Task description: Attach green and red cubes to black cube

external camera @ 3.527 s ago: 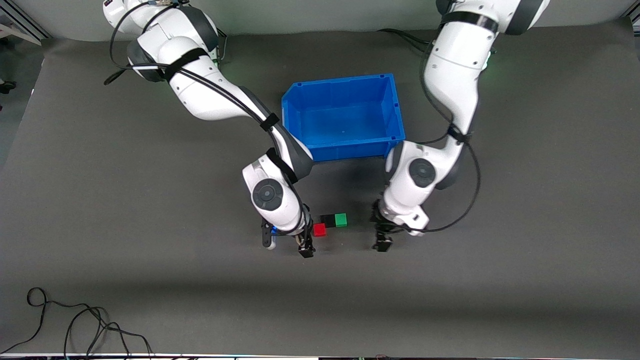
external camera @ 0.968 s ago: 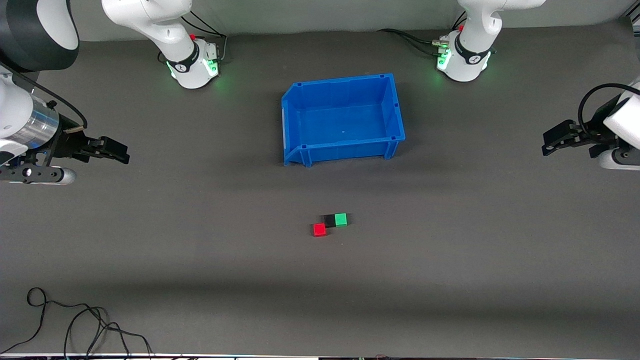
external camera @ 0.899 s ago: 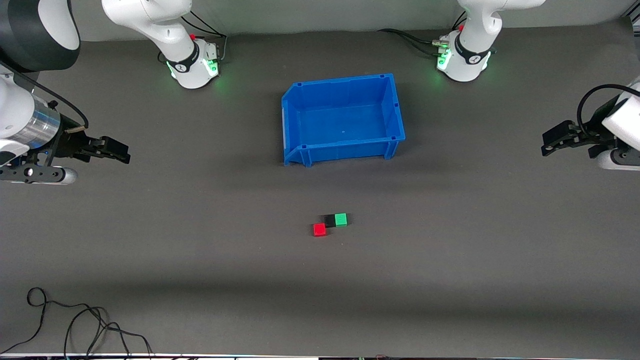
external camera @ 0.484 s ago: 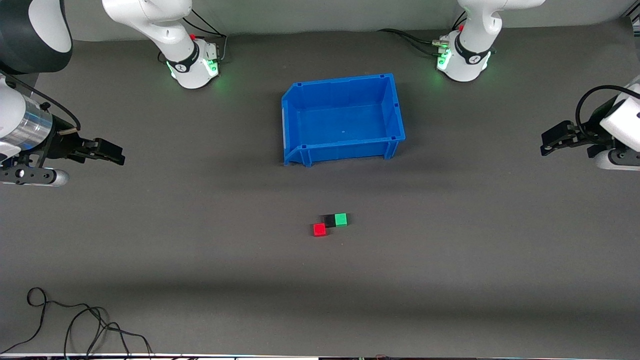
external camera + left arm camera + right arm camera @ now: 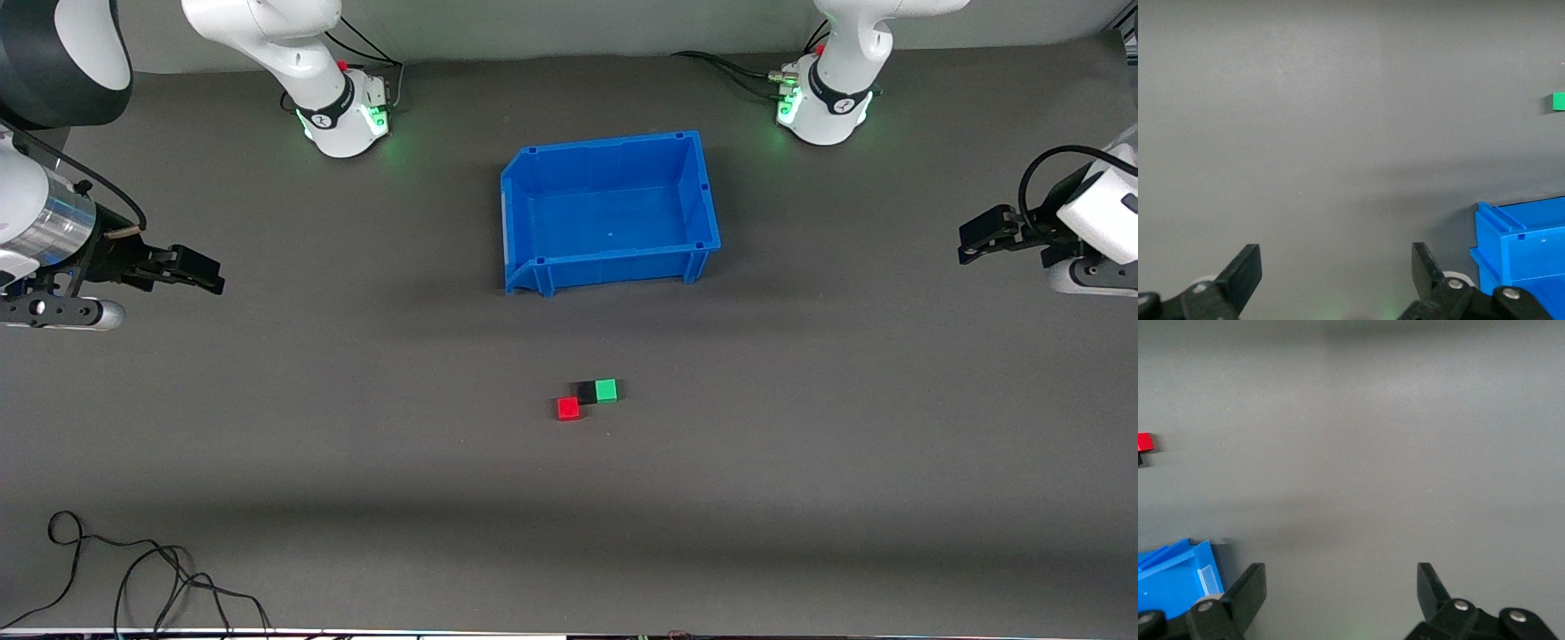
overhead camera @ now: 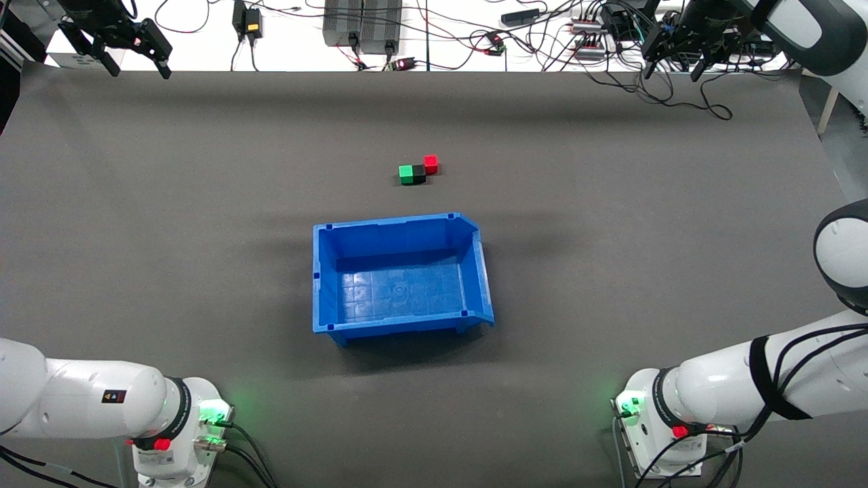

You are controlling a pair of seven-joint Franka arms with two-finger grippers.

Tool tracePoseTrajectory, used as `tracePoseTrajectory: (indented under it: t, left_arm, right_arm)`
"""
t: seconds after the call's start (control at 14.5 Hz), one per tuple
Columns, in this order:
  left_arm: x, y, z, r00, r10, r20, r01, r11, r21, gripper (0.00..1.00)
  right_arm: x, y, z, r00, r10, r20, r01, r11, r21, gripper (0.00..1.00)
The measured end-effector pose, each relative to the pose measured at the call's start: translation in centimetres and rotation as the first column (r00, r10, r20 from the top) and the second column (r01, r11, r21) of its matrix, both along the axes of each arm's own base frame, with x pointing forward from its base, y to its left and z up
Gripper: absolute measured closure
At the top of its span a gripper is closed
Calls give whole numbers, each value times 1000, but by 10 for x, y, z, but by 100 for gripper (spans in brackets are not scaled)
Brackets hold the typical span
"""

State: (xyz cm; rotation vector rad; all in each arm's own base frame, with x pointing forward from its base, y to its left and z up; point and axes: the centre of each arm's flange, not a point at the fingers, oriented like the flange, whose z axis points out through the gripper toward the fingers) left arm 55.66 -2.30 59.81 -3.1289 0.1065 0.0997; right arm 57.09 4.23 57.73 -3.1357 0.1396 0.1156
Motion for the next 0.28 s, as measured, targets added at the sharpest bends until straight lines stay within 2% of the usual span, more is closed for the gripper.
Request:
tracePoseTrajectory:
  t: [0.28]
  left_arm:
    - [0, 0, 0, 1000, -2, 0, 2, 1000, 7, 0]
  right_arm:
    - [0, 0, 0, 1000, 1, 0, -1, 1000, 0, 0]
